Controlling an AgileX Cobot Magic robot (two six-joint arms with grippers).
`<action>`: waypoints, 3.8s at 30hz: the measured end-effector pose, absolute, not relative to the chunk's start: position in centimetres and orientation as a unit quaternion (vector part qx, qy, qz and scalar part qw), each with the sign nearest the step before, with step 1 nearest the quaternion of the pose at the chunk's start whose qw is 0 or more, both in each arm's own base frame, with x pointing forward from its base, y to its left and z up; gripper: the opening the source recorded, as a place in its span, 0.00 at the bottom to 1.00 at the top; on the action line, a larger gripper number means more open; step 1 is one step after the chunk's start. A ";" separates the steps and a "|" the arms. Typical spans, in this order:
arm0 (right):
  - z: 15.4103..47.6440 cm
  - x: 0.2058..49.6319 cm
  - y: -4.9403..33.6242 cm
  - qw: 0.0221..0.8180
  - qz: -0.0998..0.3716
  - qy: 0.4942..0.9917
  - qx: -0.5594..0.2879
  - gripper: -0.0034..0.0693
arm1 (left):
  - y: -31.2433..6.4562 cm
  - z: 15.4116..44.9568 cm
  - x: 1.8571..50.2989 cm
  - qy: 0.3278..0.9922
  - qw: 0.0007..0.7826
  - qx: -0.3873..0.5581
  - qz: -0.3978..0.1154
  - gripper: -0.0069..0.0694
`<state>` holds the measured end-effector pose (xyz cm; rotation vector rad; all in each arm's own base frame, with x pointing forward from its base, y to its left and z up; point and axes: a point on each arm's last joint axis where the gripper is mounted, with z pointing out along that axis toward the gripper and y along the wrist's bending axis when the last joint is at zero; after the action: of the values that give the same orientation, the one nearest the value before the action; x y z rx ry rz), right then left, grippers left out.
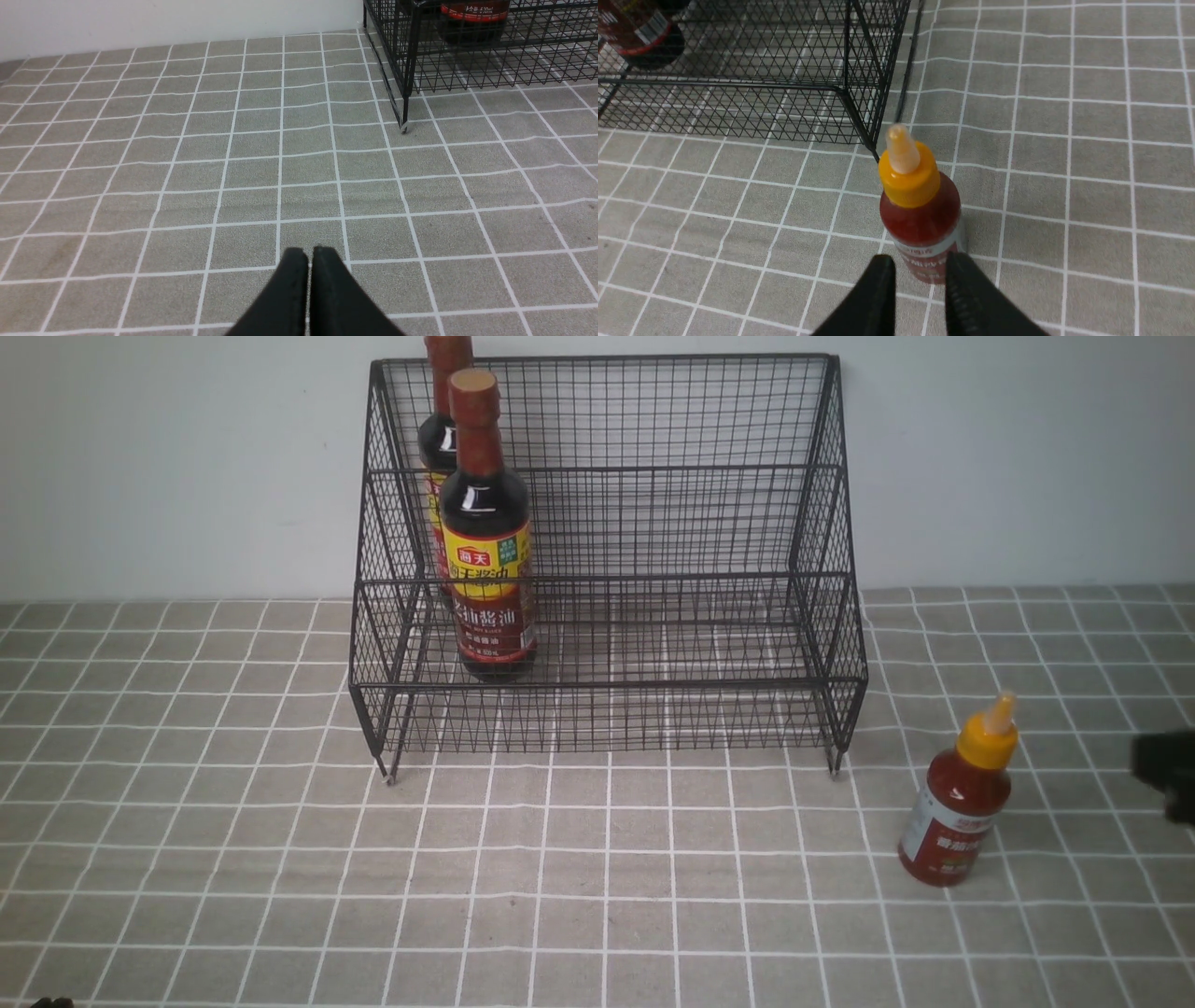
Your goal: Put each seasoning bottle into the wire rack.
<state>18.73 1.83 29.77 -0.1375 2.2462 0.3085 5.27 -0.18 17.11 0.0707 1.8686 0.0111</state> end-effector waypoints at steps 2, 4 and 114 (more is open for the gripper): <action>29.7 20.4 1.9 0.411 0.134 0.900 -0.058 0.40 | -0.2 17.1 5.3 0.804 0.594 0.030 0.005 0.08; 29.5 22.2 2.0 0.404 0.146 0.901 -0.059 0.51 | -0.2 17.1 5.3 0.804 0.594 0.030 0.005 0.08; 41.0 28.6 10.9 0.552 0.197 0.777 -0.232 0.21 | -0.2 17.1 5.3 0.805 0.592 0.031 0.005 0.08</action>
<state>28.63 10.87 41.05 -0.5476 1.8369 0.4654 5.26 -0.18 17.08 0.0715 1.8721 0.0119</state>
